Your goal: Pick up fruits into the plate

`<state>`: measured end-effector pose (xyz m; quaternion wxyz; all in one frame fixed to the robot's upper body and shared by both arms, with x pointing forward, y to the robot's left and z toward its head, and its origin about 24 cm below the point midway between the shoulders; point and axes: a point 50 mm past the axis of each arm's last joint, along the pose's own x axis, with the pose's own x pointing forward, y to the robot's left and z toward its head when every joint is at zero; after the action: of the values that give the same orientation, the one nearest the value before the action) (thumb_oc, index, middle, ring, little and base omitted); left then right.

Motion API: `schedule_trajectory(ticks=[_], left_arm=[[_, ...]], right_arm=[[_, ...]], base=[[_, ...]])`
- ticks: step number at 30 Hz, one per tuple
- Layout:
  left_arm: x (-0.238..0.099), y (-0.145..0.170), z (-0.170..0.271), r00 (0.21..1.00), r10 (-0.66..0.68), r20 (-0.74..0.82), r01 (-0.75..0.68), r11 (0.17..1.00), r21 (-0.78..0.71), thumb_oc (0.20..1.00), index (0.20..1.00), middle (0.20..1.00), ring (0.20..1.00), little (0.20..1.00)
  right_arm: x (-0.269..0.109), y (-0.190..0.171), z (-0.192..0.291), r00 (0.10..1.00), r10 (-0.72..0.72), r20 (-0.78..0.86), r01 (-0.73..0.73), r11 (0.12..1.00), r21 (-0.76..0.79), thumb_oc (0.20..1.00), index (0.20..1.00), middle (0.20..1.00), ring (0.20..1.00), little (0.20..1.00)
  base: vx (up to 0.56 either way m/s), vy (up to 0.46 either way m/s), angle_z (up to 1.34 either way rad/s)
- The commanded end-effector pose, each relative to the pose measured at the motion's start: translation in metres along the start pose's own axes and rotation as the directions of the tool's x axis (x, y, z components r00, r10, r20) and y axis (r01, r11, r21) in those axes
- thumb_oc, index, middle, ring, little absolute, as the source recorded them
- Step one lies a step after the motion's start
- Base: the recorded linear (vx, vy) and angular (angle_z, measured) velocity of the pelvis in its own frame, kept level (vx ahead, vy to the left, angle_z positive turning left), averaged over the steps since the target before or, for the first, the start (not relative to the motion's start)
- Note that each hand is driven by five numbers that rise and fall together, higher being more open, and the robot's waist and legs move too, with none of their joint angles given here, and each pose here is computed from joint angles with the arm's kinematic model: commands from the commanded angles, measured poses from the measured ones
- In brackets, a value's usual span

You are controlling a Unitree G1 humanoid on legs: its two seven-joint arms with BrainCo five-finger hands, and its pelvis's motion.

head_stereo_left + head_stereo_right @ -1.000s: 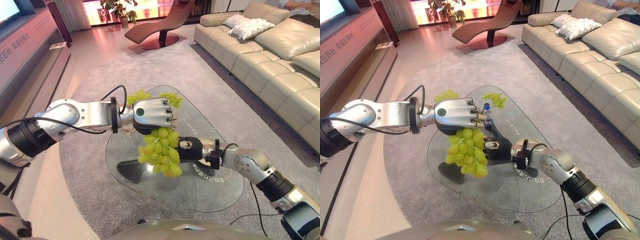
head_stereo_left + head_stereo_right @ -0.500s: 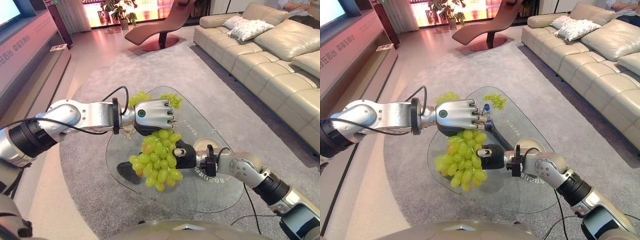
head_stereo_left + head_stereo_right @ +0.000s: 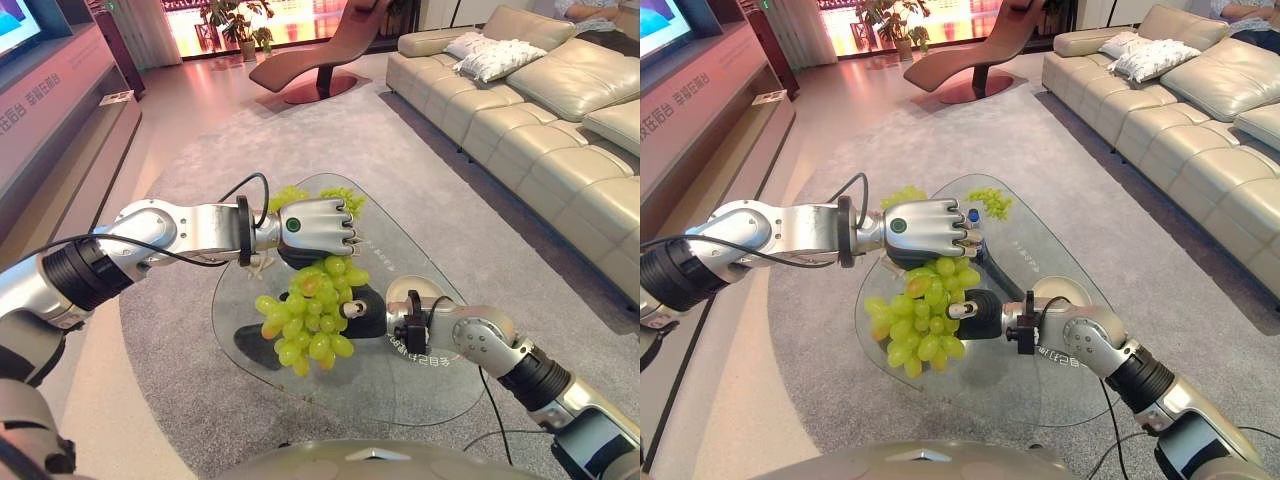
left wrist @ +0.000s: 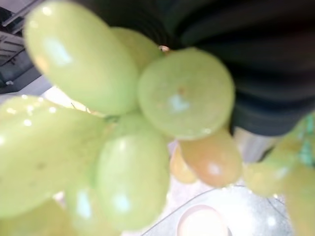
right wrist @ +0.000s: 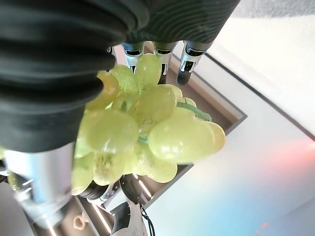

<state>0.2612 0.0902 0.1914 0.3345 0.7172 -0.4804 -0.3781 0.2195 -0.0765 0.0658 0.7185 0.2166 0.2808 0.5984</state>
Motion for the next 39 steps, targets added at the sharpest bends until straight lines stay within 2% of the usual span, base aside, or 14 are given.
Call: schedule_trajectory(ticks=[1,24,25,26,31,39], left_arm=[[-0.005,0.004,-0.026,0.99,0.025,-0.136,-0.026,1.0,-0.01,0.2,0.2,0.2,0.2,0.2],[-0.005,0.003,-0.027,0.987,0.027,-0.156,-0.033,0.999,-0.032,0.2,0.2,0.2,0.2,0.2],[-0.006,0.001,-0.026,0.986,0.026,-0.165,-0.035,0.998,-0.052,0.561,0.561,0.561,0.561,0.561],[-0.007,0.0,-0.027,0.984,0.028,-0.173,-0.041,0.996,-0.076,1.0,1.0,1.0,1.0,1.0],[-0.009,-0.003,-0.026,0.979,0.029,-0.2,-0.053,0.992,-0.112,1.0,1.0,1.0,1.0,1.0],[-0.035,-0.022,-0.025,0.948,0.015,-0.317,-0.085,0.974,-0.209,1.0,1.0,1.0,1.0,1.0]], right_arm=[[0.02,0.03,0.028,0.981,0.17,0.093,-0.159,0.981,-0.109,0.2,0.2,0.2,0.2,0.2],[0.021,0.024,0.025,0.985,0.131,0.117,-0.12,0.988,-0.092,0.2,0.2,0.2,0.2,0.2],[0.021,0.024,0.025,0.984,0.125,0.124,-0.114,0.989,-0.09,0.2,0.2,0.2,0.2,0.2],[0.019,0.023,0.025,0.984,0.119,0.13,-0.108,0.99,-0.089,0.2,0.2,0.2,0.2,0.2],[0.017,0.019,0.024,0.984,0.093,0.152,-0.082,0.993,-0.08,0.2,0.2,0.2,0.2,0.2],[-0.006,0.005,0.017,0.973,0.013,0.231,-0.001,0.999,-0.053,0.2,0.2,0.2,0.2,0.2]], base=[[0.0,0.0,0.0],[0.0,-0.001,0.0],[0.0,0.0,0.0],[0.0,0.0,0.0],[0.0,0.0,0.0],[0.0,0.0,0.0]])
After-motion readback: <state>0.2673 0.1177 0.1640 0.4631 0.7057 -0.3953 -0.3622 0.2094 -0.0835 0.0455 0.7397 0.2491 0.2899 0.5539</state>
